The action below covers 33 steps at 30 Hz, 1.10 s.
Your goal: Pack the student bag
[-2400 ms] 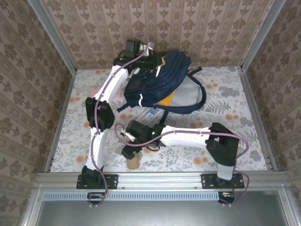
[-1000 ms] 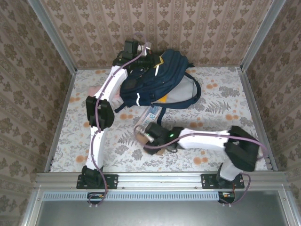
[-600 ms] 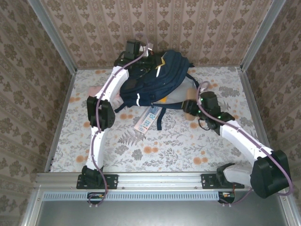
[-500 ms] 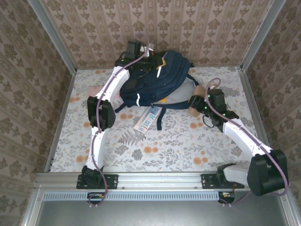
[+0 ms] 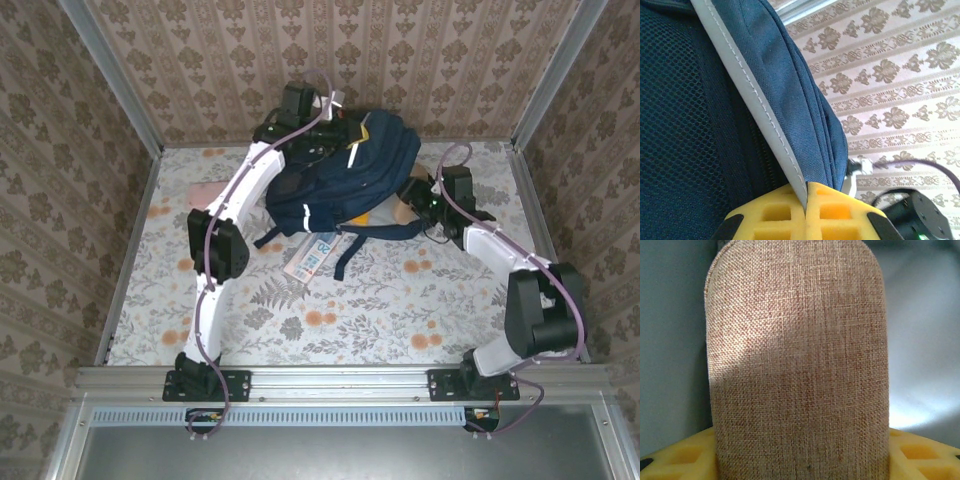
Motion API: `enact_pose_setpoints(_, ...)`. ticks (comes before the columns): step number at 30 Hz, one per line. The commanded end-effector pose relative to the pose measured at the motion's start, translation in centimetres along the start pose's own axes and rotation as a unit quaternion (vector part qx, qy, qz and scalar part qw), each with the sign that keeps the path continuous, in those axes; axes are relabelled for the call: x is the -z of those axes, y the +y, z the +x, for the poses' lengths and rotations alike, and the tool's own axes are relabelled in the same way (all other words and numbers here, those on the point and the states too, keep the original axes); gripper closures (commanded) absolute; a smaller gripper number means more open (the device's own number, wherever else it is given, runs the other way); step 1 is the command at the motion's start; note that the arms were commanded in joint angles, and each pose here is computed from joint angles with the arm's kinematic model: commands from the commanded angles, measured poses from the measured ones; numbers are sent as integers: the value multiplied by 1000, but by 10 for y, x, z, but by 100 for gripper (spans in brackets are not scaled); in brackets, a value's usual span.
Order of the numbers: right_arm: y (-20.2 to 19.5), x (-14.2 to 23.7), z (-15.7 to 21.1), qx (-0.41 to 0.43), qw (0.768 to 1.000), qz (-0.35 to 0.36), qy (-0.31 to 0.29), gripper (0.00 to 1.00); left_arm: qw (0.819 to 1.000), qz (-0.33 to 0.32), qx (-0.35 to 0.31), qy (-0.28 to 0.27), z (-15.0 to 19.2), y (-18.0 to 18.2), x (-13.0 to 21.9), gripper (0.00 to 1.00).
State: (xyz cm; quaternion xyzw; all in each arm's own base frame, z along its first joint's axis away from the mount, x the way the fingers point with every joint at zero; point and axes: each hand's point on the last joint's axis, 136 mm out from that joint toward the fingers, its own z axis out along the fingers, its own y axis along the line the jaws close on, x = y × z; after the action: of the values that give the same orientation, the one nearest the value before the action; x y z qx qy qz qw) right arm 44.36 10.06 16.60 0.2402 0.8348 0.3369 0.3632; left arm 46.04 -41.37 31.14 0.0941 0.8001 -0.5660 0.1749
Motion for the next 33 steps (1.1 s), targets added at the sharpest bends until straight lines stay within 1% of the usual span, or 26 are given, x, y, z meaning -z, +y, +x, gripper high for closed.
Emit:
enact_pose_setpoints(1,31,-13,-8,-9,997,-73,16,51,983,122,-133,-17,11,-141,49,100)
enact_pose_setpoints(4,45,-24,-3,-17,993,-115,36,51,980,137,-142,-6,22,-155,46,100)
enact_pose_setpoints(10,71,-50,17,-3,982,-168,83,48,975,161,-152,23,44,-172,37,100)
enact_pose_setpoints(14,88,-79,47,-8,977,-174,121,45,974,165,-154,32,51,-175,32,100)
enact_pose_setpoints(16,91,-96,61,-23,977,-173,124,42,974,165,-153,33,51,-175,31,100)
enact_pose_setpoints(18,92,-113,75,-44,976,-173,129,32,974,164,-153,32,50,-174,31,100)
enact_pose_setpoints(19,92,-122,81,-50,974,-175,132,24,974,163,-153,32,50,-173,31,100)
enact_pose_setpoints(21,91,-130,88,-56,974,-175,136,5,976,159,-149,29,46,-168,31,100)
enact_pose_setpoints(22,87,-129,87,-57,976,-167,130,1,976,157,-146,26,44,-166,32,100)
enact_pose_setpoints(27,65,-96,60,-11,991,-117,63,0,979,151,-132,23,36,-153,31,100)
enact_pose_setpoints(31,53,-68,45,13,993,-104,50,0,981,142,-127,14,27,-145,33,100)
enact_pose_setpoints(33,44,-54,38,24,995,-84,41,0,983,134,-122,7,20,-137,35,100)
